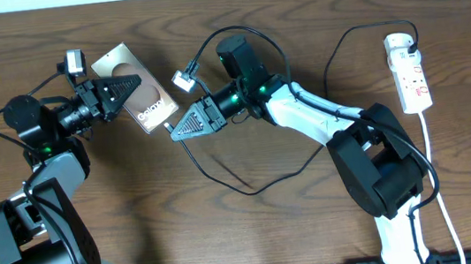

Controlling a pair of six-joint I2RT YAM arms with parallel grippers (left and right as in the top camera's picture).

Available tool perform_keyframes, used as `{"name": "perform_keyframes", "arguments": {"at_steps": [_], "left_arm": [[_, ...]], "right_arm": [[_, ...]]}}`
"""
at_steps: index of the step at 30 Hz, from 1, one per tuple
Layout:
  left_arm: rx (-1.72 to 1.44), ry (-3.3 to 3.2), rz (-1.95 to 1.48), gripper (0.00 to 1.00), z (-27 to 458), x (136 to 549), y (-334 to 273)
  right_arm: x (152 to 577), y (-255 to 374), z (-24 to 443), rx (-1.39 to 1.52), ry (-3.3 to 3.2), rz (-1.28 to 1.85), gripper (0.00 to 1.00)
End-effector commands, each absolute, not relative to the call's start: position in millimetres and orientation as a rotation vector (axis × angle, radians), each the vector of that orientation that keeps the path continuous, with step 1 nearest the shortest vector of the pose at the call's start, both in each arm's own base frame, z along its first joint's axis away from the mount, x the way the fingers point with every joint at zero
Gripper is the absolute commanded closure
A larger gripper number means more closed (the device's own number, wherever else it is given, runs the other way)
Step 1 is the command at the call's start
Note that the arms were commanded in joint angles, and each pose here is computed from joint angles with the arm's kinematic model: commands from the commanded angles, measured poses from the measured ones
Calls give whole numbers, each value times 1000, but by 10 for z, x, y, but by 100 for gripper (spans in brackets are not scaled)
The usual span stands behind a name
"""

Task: Plug charger to phone and switch on socket

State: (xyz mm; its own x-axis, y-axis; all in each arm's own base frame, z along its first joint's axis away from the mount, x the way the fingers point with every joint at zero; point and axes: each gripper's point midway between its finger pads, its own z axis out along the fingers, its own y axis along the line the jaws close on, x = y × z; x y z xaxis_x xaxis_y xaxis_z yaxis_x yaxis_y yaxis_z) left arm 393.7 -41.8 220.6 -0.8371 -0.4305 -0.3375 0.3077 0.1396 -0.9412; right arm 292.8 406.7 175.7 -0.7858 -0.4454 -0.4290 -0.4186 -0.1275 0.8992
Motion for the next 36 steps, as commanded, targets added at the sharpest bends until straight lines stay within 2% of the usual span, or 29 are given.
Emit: {"name": "perform_keyframes", "arguments": {"at_steps": [1,36], "left_arm": [[-41,1869,-1732,93,2278,3894,-433],[-39,1878,-1745,93,2275,3876,-441]], "right_arm": [[2850,4120,1802,1076,-2022,-2121,99],[2877,4133,1782,1050,-2052,-2109,99]]}}
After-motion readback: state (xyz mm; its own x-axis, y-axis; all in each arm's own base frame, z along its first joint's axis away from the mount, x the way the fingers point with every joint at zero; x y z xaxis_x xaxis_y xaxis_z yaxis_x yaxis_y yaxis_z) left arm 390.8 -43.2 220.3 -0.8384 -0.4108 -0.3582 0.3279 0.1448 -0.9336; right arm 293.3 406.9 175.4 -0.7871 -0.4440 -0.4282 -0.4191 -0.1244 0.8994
